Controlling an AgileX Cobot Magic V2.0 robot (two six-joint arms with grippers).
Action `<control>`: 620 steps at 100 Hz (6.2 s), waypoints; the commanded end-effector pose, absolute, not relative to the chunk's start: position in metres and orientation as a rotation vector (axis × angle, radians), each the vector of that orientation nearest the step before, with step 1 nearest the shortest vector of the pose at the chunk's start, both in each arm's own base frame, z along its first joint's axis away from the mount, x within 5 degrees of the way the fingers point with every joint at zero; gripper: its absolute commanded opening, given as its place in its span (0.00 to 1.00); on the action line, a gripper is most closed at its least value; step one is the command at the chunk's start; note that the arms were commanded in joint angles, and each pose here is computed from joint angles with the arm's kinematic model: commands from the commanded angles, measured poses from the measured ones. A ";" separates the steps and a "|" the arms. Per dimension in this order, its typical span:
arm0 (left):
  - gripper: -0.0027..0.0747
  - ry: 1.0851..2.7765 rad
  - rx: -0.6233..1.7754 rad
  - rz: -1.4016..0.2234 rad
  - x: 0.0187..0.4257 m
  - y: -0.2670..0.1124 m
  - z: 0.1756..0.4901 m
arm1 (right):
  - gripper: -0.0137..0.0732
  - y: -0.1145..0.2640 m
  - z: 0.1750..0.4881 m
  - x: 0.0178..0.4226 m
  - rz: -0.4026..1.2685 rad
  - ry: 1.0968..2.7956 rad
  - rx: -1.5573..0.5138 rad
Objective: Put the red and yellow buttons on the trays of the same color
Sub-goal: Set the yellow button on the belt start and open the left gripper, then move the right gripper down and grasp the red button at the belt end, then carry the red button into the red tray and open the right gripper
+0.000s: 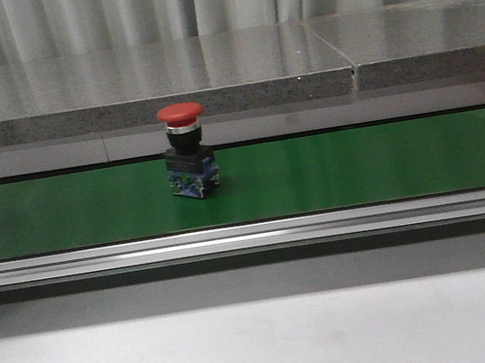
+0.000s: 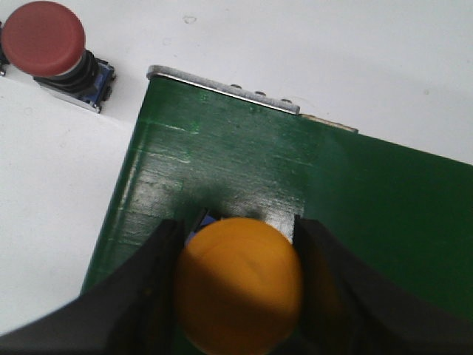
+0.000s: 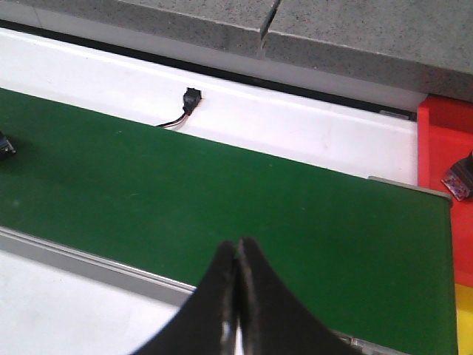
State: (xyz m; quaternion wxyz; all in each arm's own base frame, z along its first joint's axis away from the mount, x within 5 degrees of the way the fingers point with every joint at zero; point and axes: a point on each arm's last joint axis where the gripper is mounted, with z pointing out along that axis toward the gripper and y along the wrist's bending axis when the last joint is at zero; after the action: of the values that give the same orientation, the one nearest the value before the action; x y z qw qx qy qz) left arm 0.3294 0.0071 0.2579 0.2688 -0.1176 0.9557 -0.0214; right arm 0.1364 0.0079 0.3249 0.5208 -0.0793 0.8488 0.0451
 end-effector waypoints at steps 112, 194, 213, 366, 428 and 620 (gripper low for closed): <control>0.88 1.944 0.157 -0.236 0.209 -0.048 0.384 | 0.08 0.007 0.337 0.138 0.090 1.958 -0.172; 0.01 1.820 0.149 -0.243 0.093 -0.024 0.321 | 0.08 0.006 0.338 0.138 0.081 1.943 -0.164; 0.01 1.827 0.141 -0.260 0.093 -0.024 0.321 | 0.09 0.007 0.336 0.137 0.094 1.966 -0.176; 0.01 1.827 0.141 -0.260 0.093 -0.024 0.321 | 0.90 0.023 0.286 0.284 0.234 2.298 -0.262; 0.01 1.827 0.141 -0.260 0.093 -0.024 0.321 | 0.40 0.025 0.267 0.313 0.283 2.404 -0.298; 0.01 1.827 0.141 -0.260 0.093 -0.024 0.321 | 0.40 -0.265 0.254 0.414 -0.059 2.187 0.484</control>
State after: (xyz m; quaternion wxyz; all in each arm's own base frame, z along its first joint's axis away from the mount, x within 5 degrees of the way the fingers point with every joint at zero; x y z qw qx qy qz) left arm 0.0909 -0.0234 0.3064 0.5661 0.0657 0.8154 -0.1014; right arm 0.4131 -0.2634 0.2157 0.3807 0.1941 0.9041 -0.0025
